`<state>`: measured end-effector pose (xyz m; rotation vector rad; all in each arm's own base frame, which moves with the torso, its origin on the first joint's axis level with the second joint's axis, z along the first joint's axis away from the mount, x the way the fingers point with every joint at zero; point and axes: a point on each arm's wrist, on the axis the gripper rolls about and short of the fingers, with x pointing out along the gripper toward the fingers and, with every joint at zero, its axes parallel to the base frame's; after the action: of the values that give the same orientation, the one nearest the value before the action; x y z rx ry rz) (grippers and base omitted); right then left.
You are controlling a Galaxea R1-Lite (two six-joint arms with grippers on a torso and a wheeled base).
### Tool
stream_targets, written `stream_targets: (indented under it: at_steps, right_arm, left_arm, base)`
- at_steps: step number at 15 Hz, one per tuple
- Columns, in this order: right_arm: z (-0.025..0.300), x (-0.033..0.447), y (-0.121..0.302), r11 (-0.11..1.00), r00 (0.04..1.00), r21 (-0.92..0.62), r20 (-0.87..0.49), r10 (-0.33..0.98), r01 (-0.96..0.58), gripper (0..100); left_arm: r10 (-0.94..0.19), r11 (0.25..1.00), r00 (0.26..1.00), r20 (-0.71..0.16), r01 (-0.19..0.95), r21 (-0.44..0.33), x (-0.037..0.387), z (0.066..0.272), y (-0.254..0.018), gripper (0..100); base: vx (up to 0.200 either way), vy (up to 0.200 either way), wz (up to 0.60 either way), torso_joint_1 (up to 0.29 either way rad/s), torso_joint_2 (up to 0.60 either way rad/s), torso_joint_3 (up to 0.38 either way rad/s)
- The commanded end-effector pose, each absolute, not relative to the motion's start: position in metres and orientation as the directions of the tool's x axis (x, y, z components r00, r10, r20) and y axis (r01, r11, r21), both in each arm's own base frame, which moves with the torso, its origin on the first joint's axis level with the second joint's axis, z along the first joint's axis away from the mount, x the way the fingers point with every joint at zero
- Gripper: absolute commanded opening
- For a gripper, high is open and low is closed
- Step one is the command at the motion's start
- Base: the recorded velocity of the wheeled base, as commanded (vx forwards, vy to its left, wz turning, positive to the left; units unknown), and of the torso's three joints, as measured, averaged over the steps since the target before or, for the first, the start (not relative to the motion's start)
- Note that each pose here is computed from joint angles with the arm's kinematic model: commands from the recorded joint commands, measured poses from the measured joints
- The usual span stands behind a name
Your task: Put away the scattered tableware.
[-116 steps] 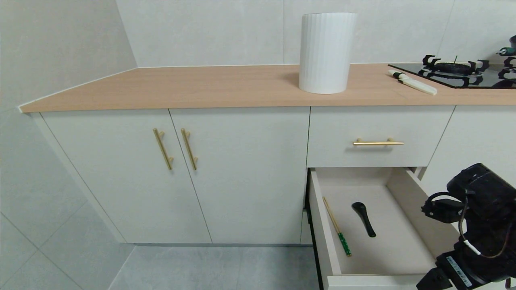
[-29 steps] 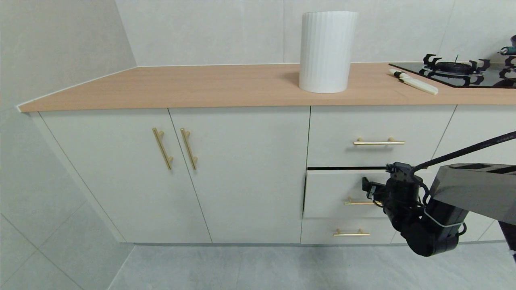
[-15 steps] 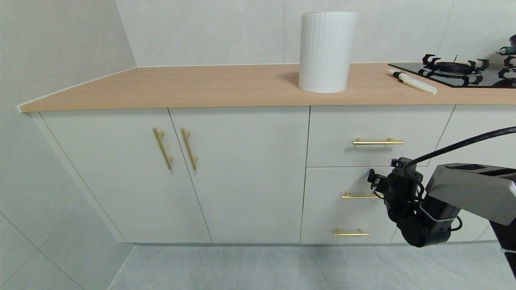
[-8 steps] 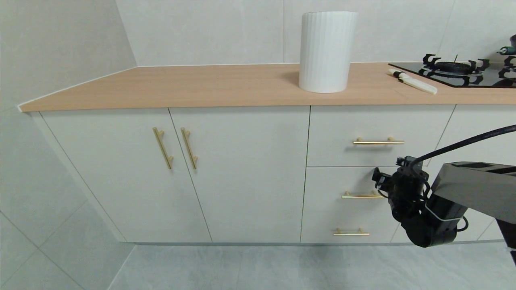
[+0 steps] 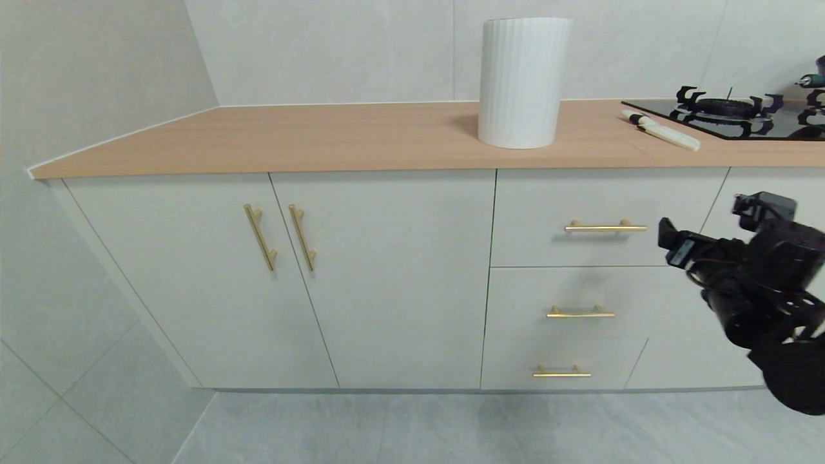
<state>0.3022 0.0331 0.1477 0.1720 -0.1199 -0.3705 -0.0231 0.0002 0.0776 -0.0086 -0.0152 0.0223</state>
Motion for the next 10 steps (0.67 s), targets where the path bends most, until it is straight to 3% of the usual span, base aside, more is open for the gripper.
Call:
stream_targets:
  at_steps: [1,4,8,10]
  right_arm:
    - [0.189,0.184,0.02,0.932,0.913,0.175,0.208,-0.35,0.317,100]
    - [0.175,0.117,0.011,0.942,0.914,0.107,0.23,-0.334,0.317,100]
    - [0.174,0.041,-0.005,0.914,0.873,-0.032,0.312,-0.375,0.404,100]
    - [0.175,0.008,-0.011,0.897,0.857,-0.033,0.311,-0.411,0.441,100]
  left_arm:
    - [0.023,1.0,1.0,0.015,-0.023,-0.009,-0.023,0.078,0.0,100]
    - [0.023,1.0,1.0,0.015,-0.023,-0.008,-0.023,0.078,0.0,100]
    - [0.023,1.0,1.0,0.015,-0.023,-0.009,-0.023,0.078,0.0,100]
    - [0.023,1.0,1.0,0.015,-0.023,-0.009,-0.023,0.078,0.0,100]
  base:
    - [0.0,0.0,0.0,0.0,0.0,0.0]
    - [0.0,0.0,0.0,0.0,0.0,0.0]
    - [0.0,0.0,0.0,0.0,0.0,0.0]
    - [0.0,0.0,0.0,0.0,0.0,0.0]
